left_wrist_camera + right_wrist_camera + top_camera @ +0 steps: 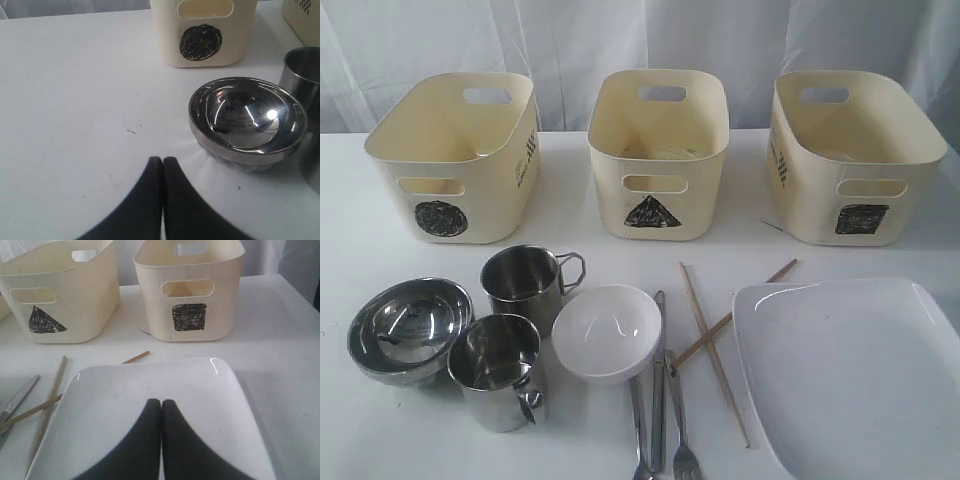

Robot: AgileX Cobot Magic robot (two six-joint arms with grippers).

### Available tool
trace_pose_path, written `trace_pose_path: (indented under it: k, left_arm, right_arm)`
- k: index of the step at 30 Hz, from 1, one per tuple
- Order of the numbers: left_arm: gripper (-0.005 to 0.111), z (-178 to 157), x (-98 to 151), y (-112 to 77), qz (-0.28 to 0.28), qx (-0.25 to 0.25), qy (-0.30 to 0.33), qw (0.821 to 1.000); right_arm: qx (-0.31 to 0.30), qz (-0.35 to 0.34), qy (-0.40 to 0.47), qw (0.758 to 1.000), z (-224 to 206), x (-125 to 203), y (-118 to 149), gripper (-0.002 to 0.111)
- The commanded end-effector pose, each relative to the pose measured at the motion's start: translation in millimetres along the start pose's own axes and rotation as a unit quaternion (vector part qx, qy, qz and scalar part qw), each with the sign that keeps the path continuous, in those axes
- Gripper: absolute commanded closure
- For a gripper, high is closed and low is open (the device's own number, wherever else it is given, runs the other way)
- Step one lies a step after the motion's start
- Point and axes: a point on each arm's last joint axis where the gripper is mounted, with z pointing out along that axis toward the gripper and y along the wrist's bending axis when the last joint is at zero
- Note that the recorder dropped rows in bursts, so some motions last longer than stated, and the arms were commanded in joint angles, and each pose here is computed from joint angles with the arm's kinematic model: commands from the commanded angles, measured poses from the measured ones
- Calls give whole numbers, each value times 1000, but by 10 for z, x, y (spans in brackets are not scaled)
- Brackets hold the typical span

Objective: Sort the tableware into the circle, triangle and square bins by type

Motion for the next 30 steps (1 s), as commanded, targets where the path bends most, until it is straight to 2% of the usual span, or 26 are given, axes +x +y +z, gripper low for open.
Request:
trace_pose_path:
  k: [1, 5, 10, 11, 14, 15, 16, 17, 18, 19, 20, 21, 22, 24, 26, 27, 28, 30]
  left_arm:
    - [106, 3, 11, -2, -6, 0, -1, 1000]
    - [106, 2, -9, 8, -6, -5, -11, 1000]
    - [106, -15, -151, 74, -19, -40, -91, 995]
    - [106, -26, -195, 95, -28, -50, -116, 992]
    - [106, -75, -319, 159, -111, -68, -195, 972]
    - [106, -105, -374, 192, -167, -69, -234, 955]
    - [106, -110, -381, 196, -194, -64, -241, 949]
    - [106, -113, -385, 199, -257, -49, -247, 933]
    - [106, -121, -401, 199, -290, -39, -251, 922]
    - [106, -165, -487, 198, -366, -13, -266, 892]
    - [106, -182, -519, 198, -387, -4, -271, 882]
    - [106, -226, -595, 202, -414, 9, -287, 864]
    - [106, -242, -620, 207, -422, 12, -295, 857]
    - [106, -290, -685, 228, -454, 26, -324, 830]
    - [106, -305, -700, 238, -470, 33, -336, 815]
    - [106, -306, -702, 239, -474, 34, -336, 813]
    - [106, -302, -700, 232, -464, 33, -334, 820]
    - [106, -296, -709, 189, -391, 28, -329, 859]
  right_arm:
    - [0, 0, 0, 1000, 4, 14, -1, 108]
    - [0, 0, 0, 1000, 4, 14, -1, 108]
    - [0, 0, 0, 1000, 4, 14, -1, 108]
    - [0, 0, 0, 1000, 4, 14, -1, 108]
    - [0, 0, 0, 1000, 4, 14, -1, 108]
    - [0, 0, 0, 1000, 4, 14, -1, 108]
    - [0, 0, 0, 1000, 4, 14, -1, 108]
    - [0, 0, 0, 1000, 4, 14, -1, 108]
    - [0, 0, 0, 1000, 4, 14, -1, 108]
    - [0, 0, 0, 1000, 4, 14, -1, 108]
    - [0, 0, 0, 1000, 4, 14, -1, 108]
    - [0, 0, 0, 1000, 4, 14, -1, 108]
    - [0, 0, 0, 1000, 4, 14, -1, 108]
    - [0, 0, 0, 1000, 4, 14, -1, 108]
    - [0, -1, 0, 1000, 4, 14, -1, 108]
    - [0, -1, 0, 1000, 4, 14, -1, 108]
    - [0, -1, 0, 1000, 4, 14, -1, 108]
    - [0, -1, 0, 1000, 4, 14, -1, 108]
